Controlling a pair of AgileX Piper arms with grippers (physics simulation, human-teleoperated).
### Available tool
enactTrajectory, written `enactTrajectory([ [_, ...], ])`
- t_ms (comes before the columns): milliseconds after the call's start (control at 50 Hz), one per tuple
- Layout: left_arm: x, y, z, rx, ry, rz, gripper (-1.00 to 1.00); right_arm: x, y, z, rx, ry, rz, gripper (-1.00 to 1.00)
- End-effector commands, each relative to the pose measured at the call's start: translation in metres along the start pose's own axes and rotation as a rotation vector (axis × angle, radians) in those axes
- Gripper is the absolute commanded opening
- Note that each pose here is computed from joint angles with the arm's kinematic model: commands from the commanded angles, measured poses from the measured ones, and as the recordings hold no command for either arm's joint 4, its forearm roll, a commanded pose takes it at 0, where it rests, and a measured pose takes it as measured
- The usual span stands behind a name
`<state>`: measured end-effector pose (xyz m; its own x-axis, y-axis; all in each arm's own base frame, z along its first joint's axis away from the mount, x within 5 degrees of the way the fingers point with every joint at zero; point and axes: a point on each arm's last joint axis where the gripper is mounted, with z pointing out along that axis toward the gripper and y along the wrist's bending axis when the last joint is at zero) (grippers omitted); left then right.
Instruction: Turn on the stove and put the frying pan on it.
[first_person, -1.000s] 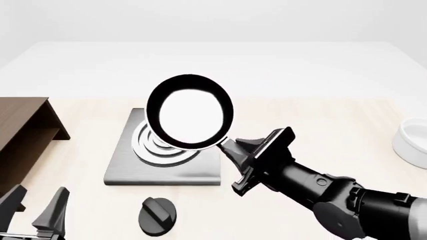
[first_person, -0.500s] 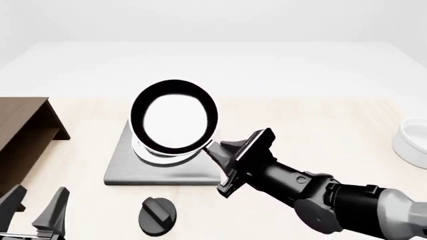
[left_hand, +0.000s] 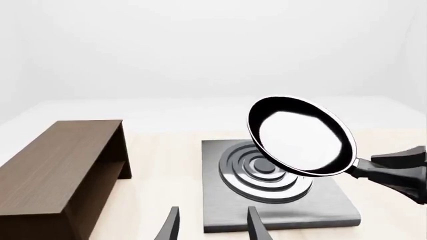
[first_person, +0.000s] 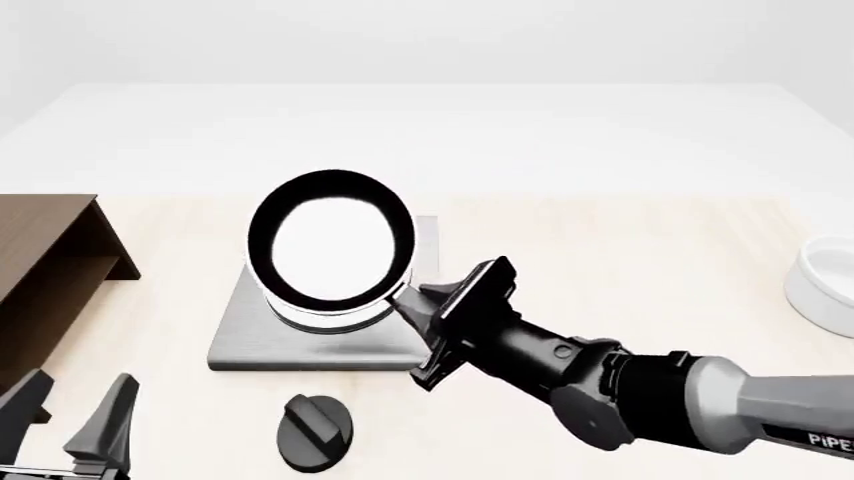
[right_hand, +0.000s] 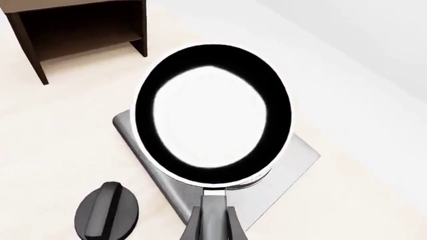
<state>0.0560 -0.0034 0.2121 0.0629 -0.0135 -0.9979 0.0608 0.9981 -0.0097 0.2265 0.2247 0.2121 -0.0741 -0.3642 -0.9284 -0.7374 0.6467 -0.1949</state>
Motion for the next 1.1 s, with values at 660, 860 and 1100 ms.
enactTrajectory([
  [660, -0.001, 0.000, 0.000, -0.001, -0.003, -0.009, 1.00, 0.001, -0.006, 0.041, 0.019, -0.002, 0.017, -1.00],
  [860, -0.001, 0.000, 0.000, -0.001, -0.004, -0.012, 1.00, 0.005, -0.010, 0.047, 0.032, 0.003, 0.020, -1.00],
  [1100, -0.001, 0.000, 0.000, -0.001, -0.003, -0.012, 1.00, 0.010, -0.011, 0.051, 0.035, 0.010, 0.024, -1.00],
])
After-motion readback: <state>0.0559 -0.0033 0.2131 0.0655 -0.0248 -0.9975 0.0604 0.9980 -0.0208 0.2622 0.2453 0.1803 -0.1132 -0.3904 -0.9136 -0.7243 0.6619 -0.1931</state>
